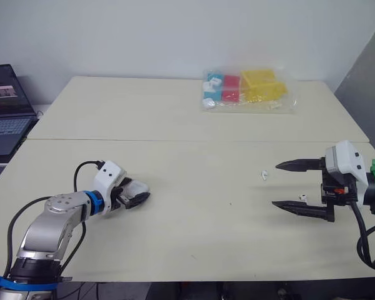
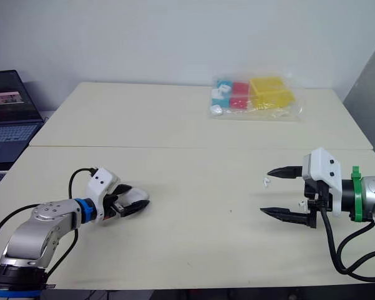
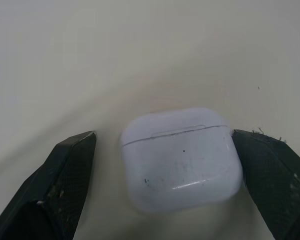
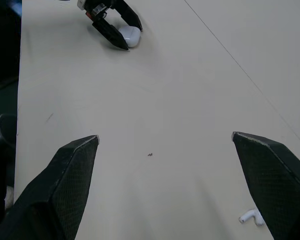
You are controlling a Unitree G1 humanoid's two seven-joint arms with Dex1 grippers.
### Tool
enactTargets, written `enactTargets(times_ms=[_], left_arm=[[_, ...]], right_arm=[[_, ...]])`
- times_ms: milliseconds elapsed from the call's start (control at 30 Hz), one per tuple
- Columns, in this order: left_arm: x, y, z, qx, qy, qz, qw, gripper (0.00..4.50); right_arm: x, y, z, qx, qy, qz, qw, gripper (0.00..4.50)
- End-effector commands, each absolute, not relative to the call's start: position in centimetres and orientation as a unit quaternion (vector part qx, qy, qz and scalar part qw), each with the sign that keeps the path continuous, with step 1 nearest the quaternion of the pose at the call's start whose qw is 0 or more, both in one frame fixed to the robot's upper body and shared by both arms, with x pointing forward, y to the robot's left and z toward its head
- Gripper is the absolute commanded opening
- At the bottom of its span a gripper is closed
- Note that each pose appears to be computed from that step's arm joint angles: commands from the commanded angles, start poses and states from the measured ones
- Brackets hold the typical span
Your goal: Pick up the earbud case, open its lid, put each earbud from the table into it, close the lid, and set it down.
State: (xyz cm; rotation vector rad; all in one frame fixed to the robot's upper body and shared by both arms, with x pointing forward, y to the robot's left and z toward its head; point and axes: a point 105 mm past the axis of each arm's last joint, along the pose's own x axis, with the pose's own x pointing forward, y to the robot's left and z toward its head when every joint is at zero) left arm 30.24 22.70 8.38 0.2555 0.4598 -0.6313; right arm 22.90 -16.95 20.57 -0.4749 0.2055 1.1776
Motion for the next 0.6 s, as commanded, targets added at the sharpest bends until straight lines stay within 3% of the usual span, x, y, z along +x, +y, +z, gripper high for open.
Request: enactTargets(times_ms=[33,267,600], left_arm=[[30.4,22.5,7.6,0.130,0.234,-0.316,0.910,4.50],[30.0,22.8,6.7,0.148,0.255,-0.316,0.902,2.88],[29.5,21.6,6.8,0.149,0.223,-0.356,0.895,2.88]], right_arm=[[22.6,-16.5,21.3,-0.230,0.083,0.554,0.796,4.46],[22.4,-16.6,21.3,-0.231,0.084,0.556,0.794,4.50],[22.4,-16.4,21.7,-0.229,0.078,0.558,0.794,4.50]])
